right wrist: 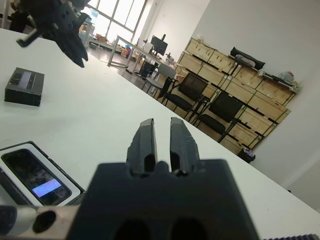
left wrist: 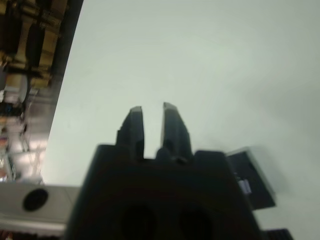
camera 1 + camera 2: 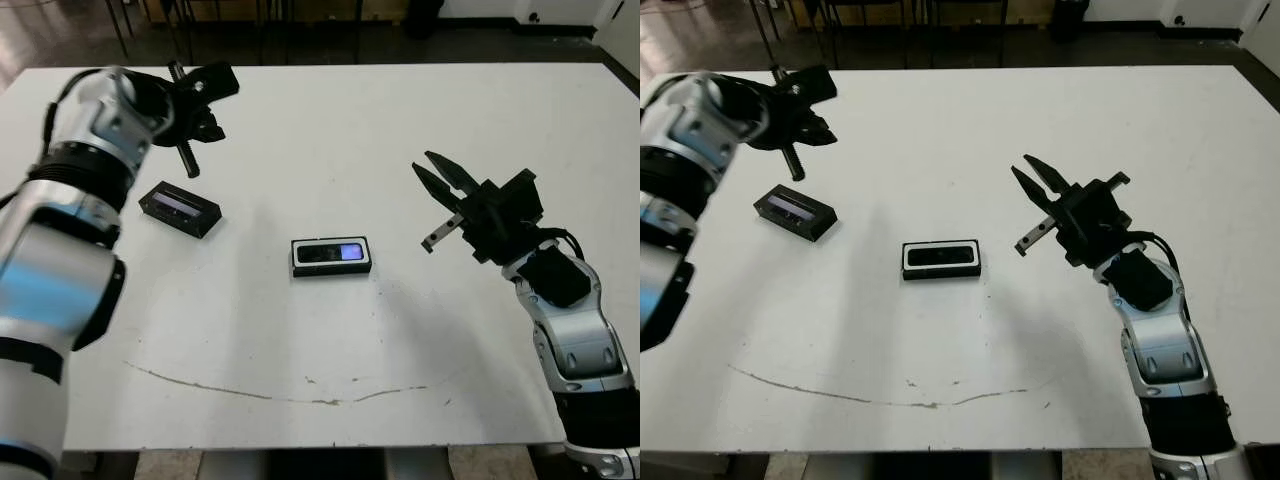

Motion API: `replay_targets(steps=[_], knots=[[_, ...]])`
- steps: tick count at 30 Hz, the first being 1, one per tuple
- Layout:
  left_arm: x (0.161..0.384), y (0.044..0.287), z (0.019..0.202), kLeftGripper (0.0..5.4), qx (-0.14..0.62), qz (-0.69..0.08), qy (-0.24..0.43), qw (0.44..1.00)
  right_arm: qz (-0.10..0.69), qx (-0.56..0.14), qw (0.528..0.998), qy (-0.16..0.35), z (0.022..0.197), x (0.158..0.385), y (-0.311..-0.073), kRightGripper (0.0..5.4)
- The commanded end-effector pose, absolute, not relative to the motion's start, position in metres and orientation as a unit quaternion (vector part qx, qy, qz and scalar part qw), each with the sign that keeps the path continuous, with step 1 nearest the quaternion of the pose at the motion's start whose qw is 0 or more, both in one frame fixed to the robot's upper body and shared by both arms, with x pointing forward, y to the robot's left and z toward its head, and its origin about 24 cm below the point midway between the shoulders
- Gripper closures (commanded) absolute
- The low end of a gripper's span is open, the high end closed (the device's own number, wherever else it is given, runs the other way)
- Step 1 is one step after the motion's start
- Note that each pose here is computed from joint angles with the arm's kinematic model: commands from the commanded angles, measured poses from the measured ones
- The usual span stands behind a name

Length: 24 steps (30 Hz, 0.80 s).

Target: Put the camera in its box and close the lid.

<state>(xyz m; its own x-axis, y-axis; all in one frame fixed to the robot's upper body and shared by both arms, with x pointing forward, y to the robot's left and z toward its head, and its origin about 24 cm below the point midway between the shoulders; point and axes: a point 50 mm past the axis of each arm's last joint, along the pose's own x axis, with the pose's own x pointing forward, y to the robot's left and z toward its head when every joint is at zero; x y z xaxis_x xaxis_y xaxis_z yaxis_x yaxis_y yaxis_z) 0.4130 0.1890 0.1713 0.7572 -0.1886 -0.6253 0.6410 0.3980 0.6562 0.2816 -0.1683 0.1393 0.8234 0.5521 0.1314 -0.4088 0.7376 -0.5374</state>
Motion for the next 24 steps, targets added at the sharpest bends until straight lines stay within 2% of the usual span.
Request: replay_targets(steps=[1,5,9,14,17,24], knots=[[0.412,0.187,0.154,5.4,0.513,-0.253,0.254,0.78,0.259,-0.255,0.924,-0.118,0.13,0.279,-0.175,5.39],[0.411,0.18,0.137,5.4,0.548,-0.247,0.24,0.762,0.253,-0.25,0.928,-0.11,0.123,0.279,-0.178,5.39],[0.411,0.172,0.128,5.4,0.576,-0.245,0.236,0.743,0.252,-0.251,0.929,-0.104,0.119,0.279,-0.178,5.39],[0.41,0.168,0.124,5.4,0.602,-0.257,0.25,0.714,0.253,-0.254,0.928,-0.098,0.118,0.277,-0.179,5.39],[0.408,0.166,0.124,5.4,0.623,-0.29,0.265,0.677,0.252,-0.256,0.928,-0.095,0.117,0.276,-0.179,5.39],[0.405,0.168,0.125,5.4,0.625,-0.313,0.31,0.644,0.255,-0.255,0.929,-0.09,0.113,0.273,-0.178,5.39]])
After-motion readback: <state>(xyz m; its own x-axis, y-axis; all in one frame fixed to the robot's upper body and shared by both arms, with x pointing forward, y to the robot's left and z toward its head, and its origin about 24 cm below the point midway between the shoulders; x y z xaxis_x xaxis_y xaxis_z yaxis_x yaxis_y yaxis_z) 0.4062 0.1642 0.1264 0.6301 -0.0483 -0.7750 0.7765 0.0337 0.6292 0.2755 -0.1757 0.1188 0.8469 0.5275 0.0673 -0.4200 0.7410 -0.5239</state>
